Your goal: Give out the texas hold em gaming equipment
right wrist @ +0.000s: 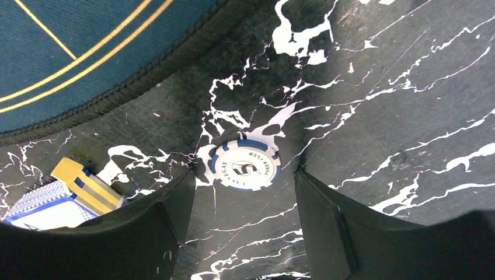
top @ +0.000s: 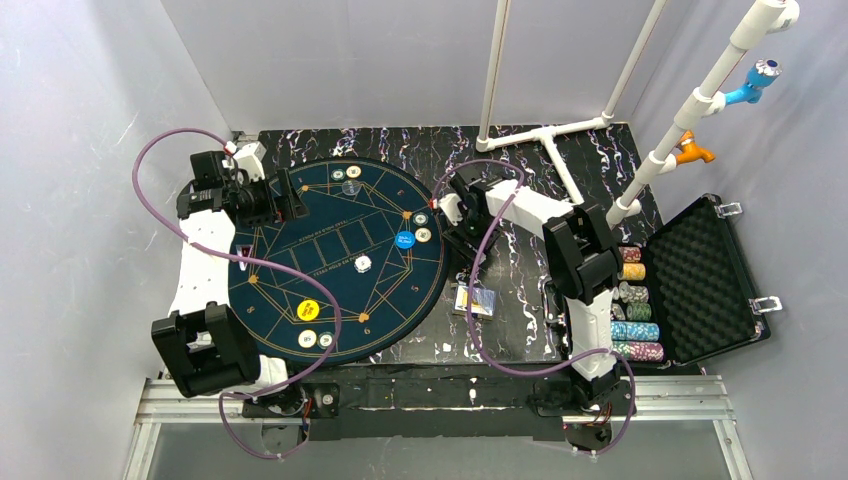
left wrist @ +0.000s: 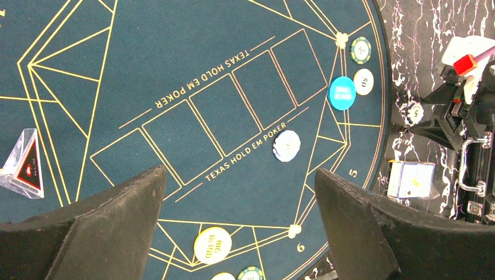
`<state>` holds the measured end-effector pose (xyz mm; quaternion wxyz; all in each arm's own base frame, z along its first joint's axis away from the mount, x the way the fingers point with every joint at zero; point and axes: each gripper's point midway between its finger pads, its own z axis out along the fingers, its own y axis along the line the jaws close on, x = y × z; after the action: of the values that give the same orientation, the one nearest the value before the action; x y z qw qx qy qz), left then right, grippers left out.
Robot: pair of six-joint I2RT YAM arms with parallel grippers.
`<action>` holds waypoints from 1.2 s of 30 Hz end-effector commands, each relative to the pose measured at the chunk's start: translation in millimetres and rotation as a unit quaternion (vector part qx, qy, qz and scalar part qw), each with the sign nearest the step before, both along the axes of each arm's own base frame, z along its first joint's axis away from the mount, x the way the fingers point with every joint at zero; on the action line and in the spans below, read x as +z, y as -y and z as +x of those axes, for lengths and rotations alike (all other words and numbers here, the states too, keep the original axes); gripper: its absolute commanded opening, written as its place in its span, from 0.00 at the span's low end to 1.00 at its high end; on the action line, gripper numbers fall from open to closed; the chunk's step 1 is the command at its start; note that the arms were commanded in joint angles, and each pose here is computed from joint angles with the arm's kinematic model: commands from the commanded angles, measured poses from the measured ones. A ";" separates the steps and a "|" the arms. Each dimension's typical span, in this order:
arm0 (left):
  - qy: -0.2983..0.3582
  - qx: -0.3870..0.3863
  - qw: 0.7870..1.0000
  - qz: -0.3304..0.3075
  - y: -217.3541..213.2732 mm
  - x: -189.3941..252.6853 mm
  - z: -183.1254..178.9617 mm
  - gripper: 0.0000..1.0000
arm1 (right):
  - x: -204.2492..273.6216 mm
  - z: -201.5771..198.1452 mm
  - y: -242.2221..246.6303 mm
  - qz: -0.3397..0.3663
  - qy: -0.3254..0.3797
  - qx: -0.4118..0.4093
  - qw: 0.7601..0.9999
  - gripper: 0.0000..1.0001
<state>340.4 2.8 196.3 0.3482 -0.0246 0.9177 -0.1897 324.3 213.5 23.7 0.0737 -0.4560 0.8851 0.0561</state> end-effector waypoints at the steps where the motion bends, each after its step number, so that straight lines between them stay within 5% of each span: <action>1: 0.013 0.000 1.000 0.002 1.3 9.1 -4.5 0.98 | -9.3 5.0 -3.7 0.010 0.007 -0.003 1.000 0.70; 21: 0.014 -0.001 1.000 0.008 -0.8 9.1 -1.3 0.98 | -3.2 -1.8 -10.2 0.028 -0.002 -0.003 1.000 0.41; 36: 0.008 0.007 1.000 0.011 -4.7 7.0 1.9 0.98 | 66.6 -16.3 -60.6 0.093 0.031 0.046 0.994 0.36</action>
<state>340.9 4.3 196.0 0.3488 -0.0258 0.9182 -0.1857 314.9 234.2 45.4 0.0933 -0.4690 0.8739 0.0871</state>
